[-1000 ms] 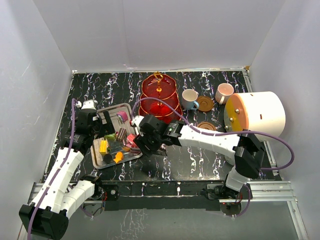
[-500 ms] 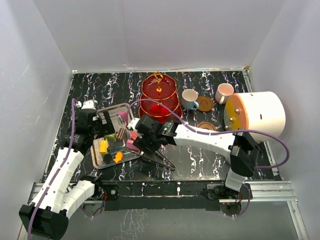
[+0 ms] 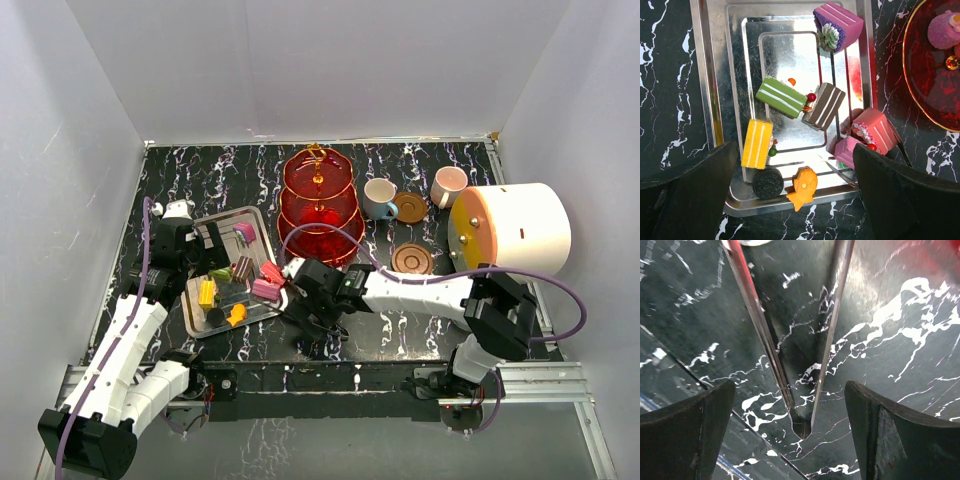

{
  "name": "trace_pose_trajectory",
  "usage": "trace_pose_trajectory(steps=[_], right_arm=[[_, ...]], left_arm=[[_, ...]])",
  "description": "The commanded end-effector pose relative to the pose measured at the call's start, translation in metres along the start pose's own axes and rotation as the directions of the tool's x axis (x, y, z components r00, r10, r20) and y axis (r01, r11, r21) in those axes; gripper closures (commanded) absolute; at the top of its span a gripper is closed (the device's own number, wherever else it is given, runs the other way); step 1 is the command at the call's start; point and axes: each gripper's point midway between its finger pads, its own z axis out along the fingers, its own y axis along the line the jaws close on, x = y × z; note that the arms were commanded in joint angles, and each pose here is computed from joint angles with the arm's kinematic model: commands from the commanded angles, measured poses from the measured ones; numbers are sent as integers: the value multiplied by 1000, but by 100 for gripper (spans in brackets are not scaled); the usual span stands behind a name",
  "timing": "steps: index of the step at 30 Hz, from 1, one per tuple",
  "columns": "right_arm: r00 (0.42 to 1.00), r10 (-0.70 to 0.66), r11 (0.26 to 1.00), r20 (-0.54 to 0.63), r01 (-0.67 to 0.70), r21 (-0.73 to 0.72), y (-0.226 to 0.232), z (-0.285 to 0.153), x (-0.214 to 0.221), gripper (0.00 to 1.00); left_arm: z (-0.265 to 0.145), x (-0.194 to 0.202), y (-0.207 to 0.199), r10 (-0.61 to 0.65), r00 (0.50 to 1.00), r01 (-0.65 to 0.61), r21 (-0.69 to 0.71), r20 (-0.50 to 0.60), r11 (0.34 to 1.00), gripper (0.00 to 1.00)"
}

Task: Serve the afternoon tea
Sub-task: Pick up the desert from the tray.

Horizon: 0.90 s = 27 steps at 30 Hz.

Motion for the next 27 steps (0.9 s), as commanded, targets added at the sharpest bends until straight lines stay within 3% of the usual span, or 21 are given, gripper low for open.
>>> trace_pose_trajectory(steps=[1,5,9,16,19,23,27], right_arm=[[982,75,997,174,-76,0,-2,7,-23,8],[970,17,1000,241,-15,-12,-1,14,-29,1],[980,-48,999,191,43,33,-8,36,-24,3],[999,-41,990,-20,43,134,-23,66,3,18],[1000,-2,989,-31,7,146,-25,64,11,33],[997,27,989,73,-37,145,-23,40,-19,51],[967,44,997,250,-58,49,-3,-5,-83,54]], left_arm=[[0,1,2,0,1000,0,-8,-5,1000,1],[1,2,3,3,1000,-3,-9,-11,1000,1],[0,2,4,1,1000,-1,-17,-6,1000,1],[-1,1,6,-4,1000,4,-25,1,1000,1],[-1,1,6,-5,1000,5,-28,2,1000,1],[0,2,4,0,1000,0,-19,-6,1000,1],[1,3,4,1,1000,-2,-21,-14,1000,1]])
